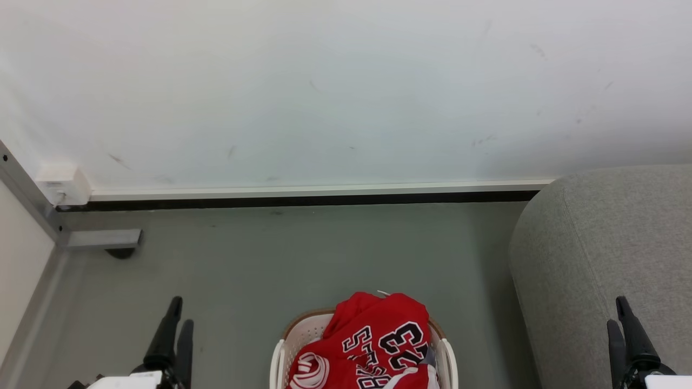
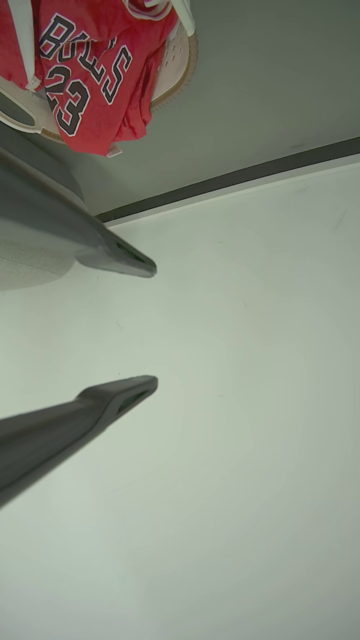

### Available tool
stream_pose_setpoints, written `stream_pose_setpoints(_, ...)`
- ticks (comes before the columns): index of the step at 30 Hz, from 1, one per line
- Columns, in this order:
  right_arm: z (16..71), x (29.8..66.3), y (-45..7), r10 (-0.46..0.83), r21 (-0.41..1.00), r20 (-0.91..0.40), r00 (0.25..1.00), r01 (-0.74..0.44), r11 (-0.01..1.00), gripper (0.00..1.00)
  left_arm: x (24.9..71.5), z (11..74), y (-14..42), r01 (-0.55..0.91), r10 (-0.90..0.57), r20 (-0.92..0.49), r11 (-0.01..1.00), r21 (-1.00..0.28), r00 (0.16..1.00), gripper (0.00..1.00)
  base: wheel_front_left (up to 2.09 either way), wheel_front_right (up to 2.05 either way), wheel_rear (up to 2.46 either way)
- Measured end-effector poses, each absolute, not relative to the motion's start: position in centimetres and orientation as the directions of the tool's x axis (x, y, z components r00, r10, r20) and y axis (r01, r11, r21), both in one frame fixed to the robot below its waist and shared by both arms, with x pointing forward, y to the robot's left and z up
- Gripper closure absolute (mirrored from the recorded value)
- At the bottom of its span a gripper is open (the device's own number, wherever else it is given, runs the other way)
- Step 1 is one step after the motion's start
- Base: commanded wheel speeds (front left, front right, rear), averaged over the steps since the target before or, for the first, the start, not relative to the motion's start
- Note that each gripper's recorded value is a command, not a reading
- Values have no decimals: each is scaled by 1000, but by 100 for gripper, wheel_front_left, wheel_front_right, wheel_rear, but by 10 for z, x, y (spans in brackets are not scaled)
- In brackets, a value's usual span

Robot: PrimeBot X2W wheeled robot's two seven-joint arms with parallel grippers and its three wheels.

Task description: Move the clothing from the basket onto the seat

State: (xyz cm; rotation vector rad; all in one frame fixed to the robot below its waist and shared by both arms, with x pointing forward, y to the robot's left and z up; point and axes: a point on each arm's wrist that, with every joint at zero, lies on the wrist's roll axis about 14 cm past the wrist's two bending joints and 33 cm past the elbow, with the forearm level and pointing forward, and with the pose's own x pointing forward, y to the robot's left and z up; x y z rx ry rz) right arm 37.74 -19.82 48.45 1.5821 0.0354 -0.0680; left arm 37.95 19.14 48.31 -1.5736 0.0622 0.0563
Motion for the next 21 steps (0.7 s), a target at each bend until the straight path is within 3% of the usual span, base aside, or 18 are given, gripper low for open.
stream_pose_setpoints(9,482,372,-205,-53,984,-78,996,85,154,0,379,480,187,-89,4,-89,57,-994,996,0,0,0,0)
stream_pose_setpoints(21,497,373,-196,-27,876,-32,999,41,481,0,380,479,184,-124,16,-125,307,-943,992,0,0,0,0)
